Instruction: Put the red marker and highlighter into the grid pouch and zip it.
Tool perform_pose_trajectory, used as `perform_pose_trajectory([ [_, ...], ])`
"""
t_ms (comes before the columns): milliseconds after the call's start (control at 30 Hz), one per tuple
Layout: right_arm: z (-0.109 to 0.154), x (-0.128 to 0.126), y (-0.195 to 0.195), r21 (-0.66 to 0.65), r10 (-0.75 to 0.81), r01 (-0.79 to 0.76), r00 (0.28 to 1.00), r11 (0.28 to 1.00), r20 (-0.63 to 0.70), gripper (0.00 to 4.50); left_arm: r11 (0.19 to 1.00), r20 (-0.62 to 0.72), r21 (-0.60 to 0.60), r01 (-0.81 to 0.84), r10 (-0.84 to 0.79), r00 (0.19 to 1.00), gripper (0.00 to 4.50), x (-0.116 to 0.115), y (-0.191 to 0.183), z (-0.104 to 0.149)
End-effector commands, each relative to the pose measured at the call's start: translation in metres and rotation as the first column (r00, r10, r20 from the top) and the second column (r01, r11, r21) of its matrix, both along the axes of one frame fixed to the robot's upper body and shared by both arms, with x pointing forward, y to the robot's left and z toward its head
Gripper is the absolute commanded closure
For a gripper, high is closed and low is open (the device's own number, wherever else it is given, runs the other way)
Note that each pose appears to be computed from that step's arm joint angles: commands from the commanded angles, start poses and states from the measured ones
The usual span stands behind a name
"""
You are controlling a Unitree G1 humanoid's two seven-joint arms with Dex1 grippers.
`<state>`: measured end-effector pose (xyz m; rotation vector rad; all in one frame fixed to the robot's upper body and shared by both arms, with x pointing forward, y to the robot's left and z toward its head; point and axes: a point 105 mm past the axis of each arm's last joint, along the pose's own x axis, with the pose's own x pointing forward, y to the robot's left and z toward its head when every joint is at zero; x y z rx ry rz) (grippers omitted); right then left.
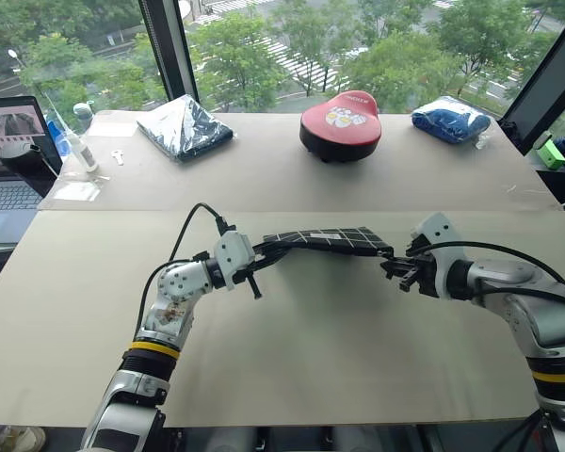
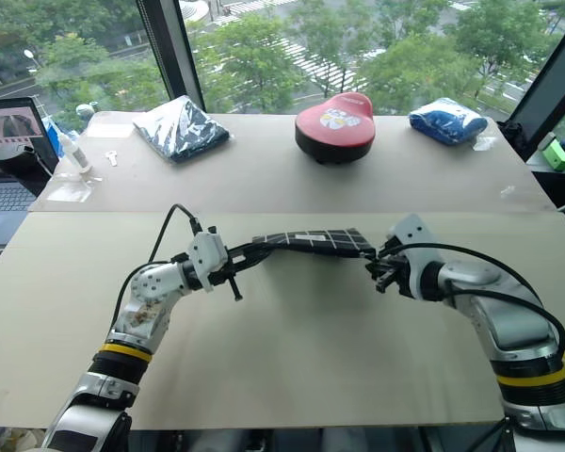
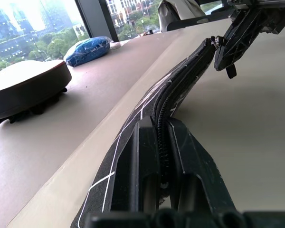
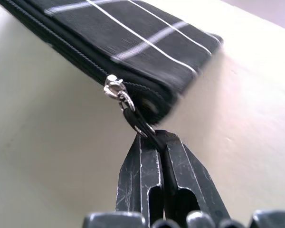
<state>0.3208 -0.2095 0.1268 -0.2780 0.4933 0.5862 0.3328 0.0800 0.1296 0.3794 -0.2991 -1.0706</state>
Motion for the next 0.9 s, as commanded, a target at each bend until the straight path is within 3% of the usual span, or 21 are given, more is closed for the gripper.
perform_pose_trajectory([
  [33,0.023,0.004,-0.021,-0.020,-0.046,0.048,0.995,0.999,0.086,4.49,1.000,0.050,-0.020,-0.014,0.015,0.999,4.50,0.002,0.007,0.013],
  [233,0.019,0.000,-0.002,0.021,0.018,-0.020,0.996,1.000,0.082,4.49,1.000,0.051,-0.024,-0.008,0.009,0.999,4.50,0.003,0.005,0.013],
  [267,0.018,0.000,0.003,0.048,0.025,-0.029,0.996,0.998,0.080,3.83,1.000,0.051,-0.025,-0.006,0.008,0.999,4.50,0.003,0.005,0.013],
  [300,0.019,0.001,0.006,0.067,0.030,-0.035,0.996,0.997,0.079,3.70,1.000,0.051,-0.026,-0.005,0.007,0.999,4.50,0.003,0.004,0.013],
  [500,0.017,-0.014,0.016,0.134,0.093,-0.094,0.996,0.987,0.014,1.66,1.000,0.053,-0.026,0.003,-0.001,0.999,4.50,0.003,0.003,0.013],
  [700,0.039,-0.034,-0.022,0.033,0.101,-0.103,0.993,0.994,0.066,1.66,0.999,0.038,-0.034,0.027,-0.026,0.999,4.50,0.000,-0.001,0.012],
  [900,0.062,-0.050,-0.049,0.026,0.073,-0.077,0.989,0.997,0.127,1.66,0.994,-0.010,-0.002,0.114,-0.114,0.993,4.50,-0.008,-0.008,0.005],
])
